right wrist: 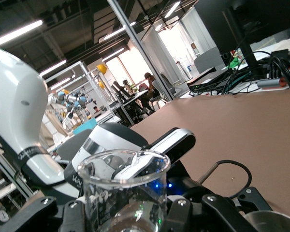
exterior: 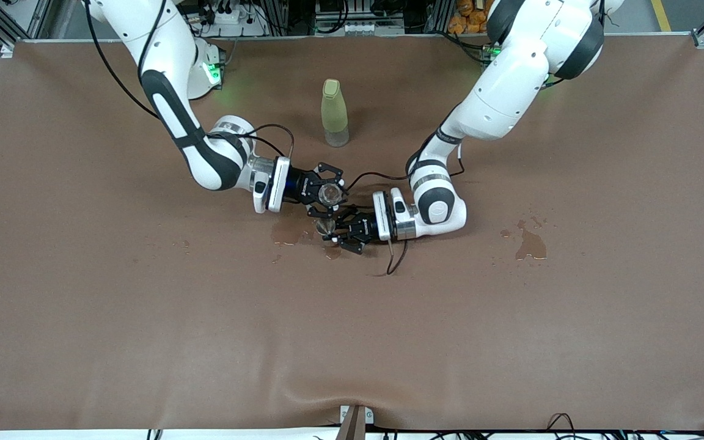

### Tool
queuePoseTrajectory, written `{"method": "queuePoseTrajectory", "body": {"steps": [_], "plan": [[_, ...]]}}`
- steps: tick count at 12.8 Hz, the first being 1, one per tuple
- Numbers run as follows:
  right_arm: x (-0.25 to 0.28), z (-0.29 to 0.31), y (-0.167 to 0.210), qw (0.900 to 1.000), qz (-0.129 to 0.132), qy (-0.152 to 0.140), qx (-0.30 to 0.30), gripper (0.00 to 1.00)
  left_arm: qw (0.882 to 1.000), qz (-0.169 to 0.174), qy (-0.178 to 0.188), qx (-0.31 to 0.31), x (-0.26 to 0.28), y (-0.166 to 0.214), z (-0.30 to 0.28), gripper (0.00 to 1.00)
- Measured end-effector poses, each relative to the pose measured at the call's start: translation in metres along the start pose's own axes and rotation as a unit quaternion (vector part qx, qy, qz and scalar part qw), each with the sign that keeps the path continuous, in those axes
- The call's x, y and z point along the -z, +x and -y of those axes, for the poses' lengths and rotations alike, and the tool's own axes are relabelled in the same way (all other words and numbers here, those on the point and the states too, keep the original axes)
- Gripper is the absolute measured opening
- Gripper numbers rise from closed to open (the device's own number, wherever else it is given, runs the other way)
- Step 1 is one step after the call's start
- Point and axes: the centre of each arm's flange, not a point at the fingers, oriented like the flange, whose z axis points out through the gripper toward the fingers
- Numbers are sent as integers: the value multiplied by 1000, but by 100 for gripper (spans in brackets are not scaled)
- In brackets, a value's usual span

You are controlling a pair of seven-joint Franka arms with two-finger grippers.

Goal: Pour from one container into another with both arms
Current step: 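Raise the beaker above the jigger with the right gripper, then tilt the beaker with the right gripper, pouring liquid into the jigger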

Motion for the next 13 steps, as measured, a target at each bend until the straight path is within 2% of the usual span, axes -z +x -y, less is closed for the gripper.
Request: {"method": "queuePoseTrajectory", "body": {"steps": [4, 13], "plan": [[-4, 3, 0, 997, -19, -10, -68, 17, 1000, -2, 0, 1, 4, -4, 0, 21], [-3, 2, 0, 984, -23, -10, -178, 17, 1000, -2, 7, 7, 18, -11, 5, 21]]}}
